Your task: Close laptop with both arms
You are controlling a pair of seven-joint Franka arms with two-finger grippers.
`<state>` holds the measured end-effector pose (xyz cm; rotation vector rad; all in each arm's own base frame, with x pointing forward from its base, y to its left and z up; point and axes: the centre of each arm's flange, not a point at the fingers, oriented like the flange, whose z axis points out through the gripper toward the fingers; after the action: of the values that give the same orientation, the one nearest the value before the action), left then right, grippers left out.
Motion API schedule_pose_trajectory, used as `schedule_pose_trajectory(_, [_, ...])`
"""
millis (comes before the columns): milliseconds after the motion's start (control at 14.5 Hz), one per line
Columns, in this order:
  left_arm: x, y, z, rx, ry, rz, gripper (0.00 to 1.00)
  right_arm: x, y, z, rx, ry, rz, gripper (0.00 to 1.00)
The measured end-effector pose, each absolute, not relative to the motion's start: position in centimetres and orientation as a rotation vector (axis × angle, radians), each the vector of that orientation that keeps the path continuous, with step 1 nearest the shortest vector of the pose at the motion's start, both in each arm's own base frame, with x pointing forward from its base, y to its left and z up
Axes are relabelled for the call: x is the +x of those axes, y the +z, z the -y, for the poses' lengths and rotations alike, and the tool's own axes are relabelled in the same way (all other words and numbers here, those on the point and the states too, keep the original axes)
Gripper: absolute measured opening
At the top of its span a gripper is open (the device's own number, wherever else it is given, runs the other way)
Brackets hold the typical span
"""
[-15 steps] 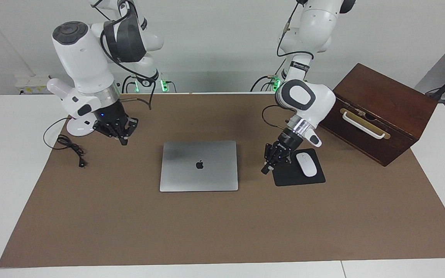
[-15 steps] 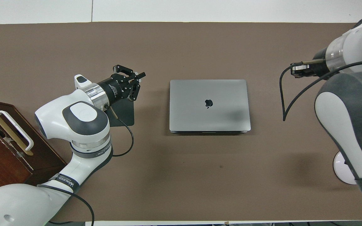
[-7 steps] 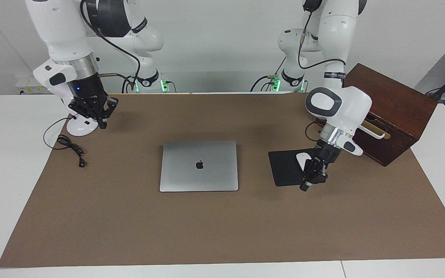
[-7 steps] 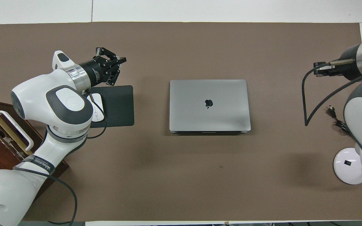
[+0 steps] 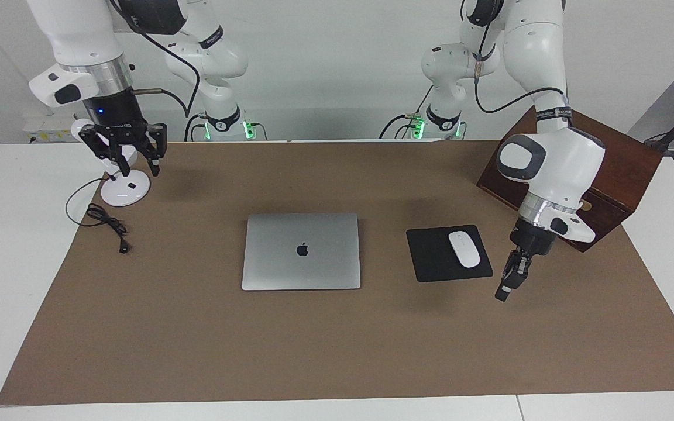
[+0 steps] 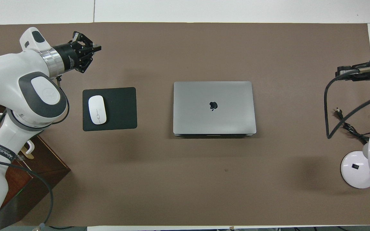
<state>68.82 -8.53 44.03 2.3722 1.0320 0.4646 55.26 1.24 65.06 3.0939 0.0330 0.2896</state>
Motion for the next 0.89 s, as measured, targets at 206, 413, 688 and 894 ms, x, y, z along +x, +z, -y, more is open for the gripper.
schedule_pose_trajectory(206, [69.3,46.3,7.7,2.586,0.431,-0.917,0.01,54.5,67.4,-1.3,3.091,0.311,-0.031,0.99])
schedule_pose_trajectory(413, [68.2,48.4,7.1,2.778,0.345,-0.855,0.01,54.3,68.4,-0.5,3.089,0.331,-0.009,1.0])
schedule_pose_trajectory(688, [63.6,52.6,7.0,2.965,0.102,-0.705,0.01,54.3,68.5,0.1,3.088,0.328,-0.004,1.0])
schedule_pose_trajectory(894, [60.3,56.0,6.0,3.029,0.005,-0.63,0.01,53.9,68.5,0.7,3.088,0.308,0.009,1.0])
